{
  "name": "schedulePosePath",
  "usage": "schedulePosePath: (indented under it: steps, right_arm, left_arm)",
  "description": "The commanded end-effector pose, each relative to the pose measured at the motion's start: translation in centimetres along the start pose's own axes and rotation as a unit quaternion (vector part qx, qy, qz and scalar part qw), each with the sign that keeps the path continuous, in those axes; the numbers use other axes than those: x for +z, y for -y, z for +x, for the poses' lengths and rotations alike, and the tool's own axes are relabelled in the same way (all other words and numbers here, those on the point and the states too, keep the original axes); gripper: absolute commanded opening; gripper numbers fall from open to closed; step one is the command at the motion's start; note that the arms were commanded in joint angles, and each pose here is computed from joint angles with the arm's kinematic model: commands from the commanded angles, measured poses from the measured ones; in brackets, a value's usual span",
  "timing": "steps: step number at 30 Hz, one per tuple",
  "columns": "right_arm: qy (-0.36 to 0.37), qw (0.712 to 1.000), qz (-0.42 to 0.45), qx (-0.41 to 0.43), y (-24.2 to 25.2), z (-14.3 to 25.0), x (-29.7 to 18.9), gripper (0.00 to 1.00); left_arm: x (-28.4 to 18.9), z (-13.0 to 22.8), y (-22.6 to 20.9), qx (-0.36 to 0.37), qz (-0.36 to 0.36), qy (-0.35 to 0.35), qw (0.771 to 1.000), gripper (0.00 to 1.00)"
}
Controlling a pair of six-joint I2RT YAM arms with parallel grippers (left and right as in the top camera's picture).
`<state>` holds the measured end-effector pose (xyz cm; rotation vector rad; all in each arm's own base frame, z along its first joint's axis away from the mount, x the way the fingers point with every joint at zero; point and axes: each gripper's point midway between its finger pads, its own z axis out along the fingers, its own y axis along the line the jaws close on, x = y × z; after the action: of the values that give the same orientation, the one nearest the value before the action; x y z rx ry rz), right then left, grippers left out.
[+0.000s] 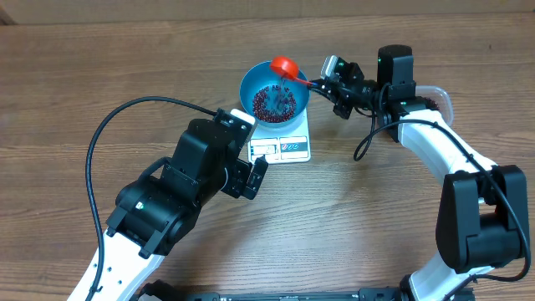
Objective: Scoop item into bowl and weigh 150g on scale
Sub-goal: 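Tip the scoop with the right gripper to pour beans into bowl, then return the empty scoop with the right gripper to the bean tub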
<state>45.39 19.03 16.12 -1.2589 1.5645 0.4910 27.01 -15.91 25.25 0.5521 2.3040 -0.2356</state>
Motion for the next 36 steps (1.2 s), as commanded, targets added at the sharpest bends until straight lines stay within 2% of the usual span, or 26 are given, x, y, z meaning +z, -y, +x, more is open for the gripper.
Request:
schedulePosePath:
  steps: [1, 6, 10, 14, 17, 22, 24, 29, 36]
  right_arm:
    - [0.001, 1.000, 0.009, -0.023, 0.5, -0.1, 0.1, 0.04]
    - [0.005, 1.000, 0.014, -0.016, 0.7, -0.4, 0.1, 0.04]
    - [0.008, 0.999, 0.017, 0.051, 0.8, -0.9, -0.3, 0.04]
    - [-0.002, 0.993, 0.055, 0.106, 2.0, -2.0, -1.7, 0.04]
    - [-0.022, 0.989, 0.092, 0.117, 2.7, -2.8, -3.3, 0.04]
    - [-0.099, 0.970, 0.177, 0.131, 3.4, -2.8, -7.5, 0.04]
    - [-0.138, 0.957, 0.213, 0.139, 3.4, -2.4, -9.5, 0.04]
    - [-0.220, 0.893, 0.330, 0.213, 3.8, -0.2, -15.4, 0.04]
    - [-0.282, 0.814, 0.365, 0.352, 1.9, 4.9, -20.5, 0.04]
  left_arm:
    - [-1.0, -1.1, 0.0, 0.006, 0.005, 0.020, 1.000, 0.99]
    - [-1.0, -1.1, 0.0, 0.006, 0.005, 0.020, 1.000, 1.00]
    - [-1.0, -1.1, 0.1, 0.006, 0.005, 0.020, 1.000, 1.00]
    - [-1.0, -1.1, 0.1, 0.006, 0.005, 0.020, 1.000, 1.00]
    - [-1.0, -1.1, 0.0, 0.006, 0.005, 0.020, 1.000, 1.00]
    - [-1.0, -1.1, 0.0, 0.006, 0.005, 0.020, 1.000, 1.00]
    - [-1.0, -1.1, 0.1, 0.006, 0.005, 0.020, 1.000, 0.99]
    - [-1.0, -1.1, 0.1, 0.006, 0.005, 0.020, 1.000, 0.99]
    - [-0.8, -1.0, 0.1, 0.006, 0.005, 0.017, 1.000, 1.00]
